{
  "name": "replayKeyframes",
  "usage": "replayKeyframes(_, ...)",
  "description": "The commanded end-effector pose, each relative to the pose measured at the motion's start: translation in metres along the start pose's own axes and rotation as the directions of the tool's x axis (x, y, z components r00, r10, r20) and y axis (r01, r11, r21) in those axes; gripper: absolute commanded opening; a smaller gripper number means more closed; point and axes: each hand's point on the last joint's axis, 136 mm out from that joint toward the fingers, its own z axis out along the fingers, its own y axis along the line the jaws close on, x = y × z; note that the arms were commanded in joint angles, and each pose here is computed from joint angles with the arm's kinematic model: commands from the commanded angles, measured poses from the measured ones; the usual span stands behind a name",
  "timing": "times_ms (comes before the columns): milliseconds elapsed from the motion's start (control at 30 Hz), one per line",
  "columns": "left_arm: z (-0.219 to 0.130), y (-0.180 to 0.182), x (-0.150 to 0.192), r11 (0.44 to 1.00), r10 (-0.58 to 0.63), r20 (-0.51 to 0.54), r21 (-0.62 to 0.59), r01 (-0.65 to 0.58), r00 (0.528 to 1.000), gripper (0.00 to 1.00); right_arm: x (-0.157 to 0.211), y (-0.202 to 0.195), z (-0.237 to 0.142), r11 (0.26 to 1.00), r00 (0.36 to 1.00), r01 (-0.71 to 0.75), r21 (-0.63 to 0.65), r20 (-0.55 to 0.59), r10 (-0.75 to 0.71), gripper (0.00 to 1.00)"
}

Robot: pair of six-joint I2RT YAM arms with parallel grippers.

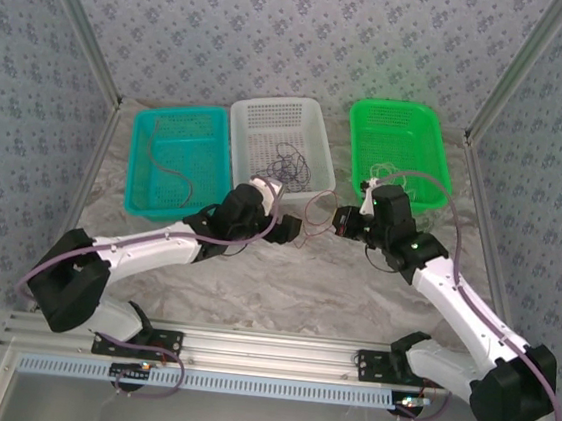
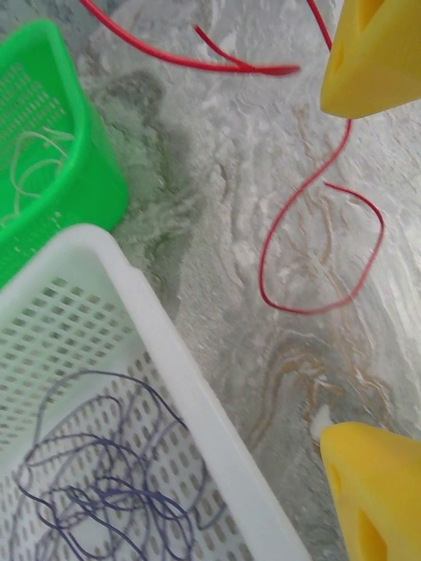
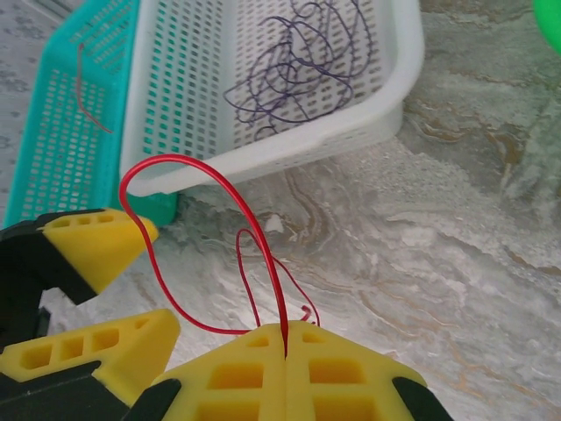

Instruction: Untangle the cables

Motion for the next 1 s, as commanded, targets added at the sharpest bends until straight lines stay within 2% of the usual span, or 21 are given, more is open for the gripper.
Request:
replayKeyframes(0,-0.002,-0.029,-0.034,0.992,-0.01,0.12,0.125,-0.005,0.993,0.9,-0.003,0.01,-0.004,0.998,1.0,0.024,-0.051,0.009,-0.024,0.0)
replayKeyframes(233,0.009,-0.049,-0.055,0.972,-0.104,0.146,0.223,0.07,0.984,0.9,-0.012,0.022,-0.009,0.993,0.998,0.043,-0.111,0.047,-0.038,0.0)
replayKeyframes(367,0.018,-0.052,-0.057,0.972,-0.099,0.118,0.222,0.071,0.988,0.84,-0.014,0.023,-0.012,0.992,0.997,0.052,-0.115,0.058,-0.045,0.0)
replayKeyframes(467,0.02,-0.056,-0.06,0.97,-0.095,0.114,0.233,0.066,0.989,0.72,-0.015,0.025,-0.014,0.991,0.996,0.06,-0.12,0.065,-0.052,0.0)
replayKeyframes(533,0.021,-0.051,-0.063,0.979,-0.083,0.116,0.197,0.059,0.99,0.58,-0.013,0.026,-0.014,0.989,0.997,0.065,-0.131,0.056,-0.058,0.0)
replayKeyframes(600,0.02,-0.044,-0.066,0.99,-0.05,0.112,0.138,0.035,0.992,0.38,-0.011,0.026,-0.014,0.989,0.997,0.071,-0.132,0.042,-0.066,0.0)
replayKeyframes(700,0.012,-0.039,-0.072,0.995,0.054,0.094,0.077,-0.061,0.994,0.2,-0.004,0.023,-0.013,0.989,0.996,0.092,-0.118,0.009,-0.092,0.0)
replayKeyframes(800,-0.003,-0.033,-0.081,0.983,0.181,0.073,0.006,-0.182,0.981,0.1,0.004,0.018,-0.01,0.989,0.991,0.121,-0.089,-0.046,-0.125,0.0)
replayKeyframes(967,-0.031,-0.033,-0.097,0.914,0.404,0.018,-0.045,-0.403,0.914,0.03,0.011,0.023,0.0,0.984,0.98,0.149,-0.095,-0.122,-0.16,0.0)
